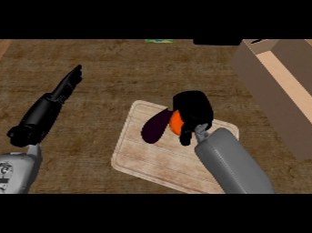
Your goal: Pick the squash from the cutting board and place it in the cardboard box
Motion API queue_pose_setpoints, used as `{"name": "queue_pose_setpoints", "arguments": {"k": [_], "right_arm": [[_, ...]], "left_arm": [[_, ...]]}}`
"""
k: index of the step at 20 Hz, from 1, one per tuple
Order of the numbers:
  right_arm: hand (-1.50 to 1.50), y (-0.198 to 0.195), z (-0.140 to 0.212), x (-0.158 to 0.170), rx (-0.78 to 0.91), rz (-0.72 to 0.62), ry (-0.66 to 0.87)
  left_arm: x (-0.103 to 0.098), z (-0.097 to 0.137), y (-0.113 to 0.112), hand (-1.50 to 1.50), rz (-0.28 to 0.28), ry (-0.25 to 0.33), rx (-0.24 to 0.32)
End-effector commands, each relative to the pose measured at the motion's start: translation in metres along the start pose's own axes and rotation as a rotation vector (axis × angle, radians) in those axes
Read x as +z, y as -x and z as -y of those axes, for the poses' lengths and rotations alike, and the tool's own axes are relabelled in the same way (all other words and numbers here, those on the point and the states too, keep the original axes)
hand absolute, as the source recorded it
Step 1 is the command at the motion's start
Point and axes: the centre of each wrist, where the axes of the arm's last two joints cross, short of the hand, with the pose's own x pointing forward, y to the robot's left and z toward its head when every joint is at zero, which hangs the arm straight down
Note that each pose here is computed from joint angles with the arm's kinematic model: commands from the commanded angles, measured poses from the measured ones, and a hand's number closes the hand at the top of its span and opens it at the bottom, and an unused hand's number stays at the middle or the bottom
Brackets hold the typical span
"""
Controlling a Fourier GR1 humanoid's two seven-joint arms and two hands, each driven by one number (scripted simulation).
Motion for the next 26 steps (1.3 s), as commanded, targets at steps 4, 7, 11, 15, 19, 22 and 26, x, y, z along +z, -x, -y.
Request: {"name": "queue_pose_setpoints", "arguments": {"k": [4,7,11,15,19,22,26], "right_arm": [[1.50,0.036,0.035,-0.060,-0.154,-0.045,0.144],[1.50,0.018,0.057,-0.070,-0.097,-0.016,0.272],[1.50,0.005,0.094,-0.074,0.025,0.001,0.375],[1.50,-0.003,0.132,-0.067,-0.037,-0.002,0.456],[1.50,0.026,0.158,-0.062,-0.197,-0.196,0.641],[1.50,0.026,0.169,-0.055,-0.301,-0.313,0.700],[1.50,0.077,0.205,-0.049,-0.299,-0.446,0.764]], "left_arm": [[-0.005,0.014,-0.010,0.00,0.015,0.021,0.007],[-0.005,0.000,-0.002,0.00,0.028,0.017,-0.011],[-0.008,0.020,-0.010,0.00,0.013,0.004,-0.007],[0.011,0.006,0.008,0.00,0.002,-0.011,-0.023],[-0.002,0.010,-0.002,0.00,-0.008,0.000,-0.004],[0.011,-0.003,0.004,0.00,-0.020,-0.027,-0.009],[0.008,0.002,-0.004,0.00,-0.014,-0.014,-0.009]]}}
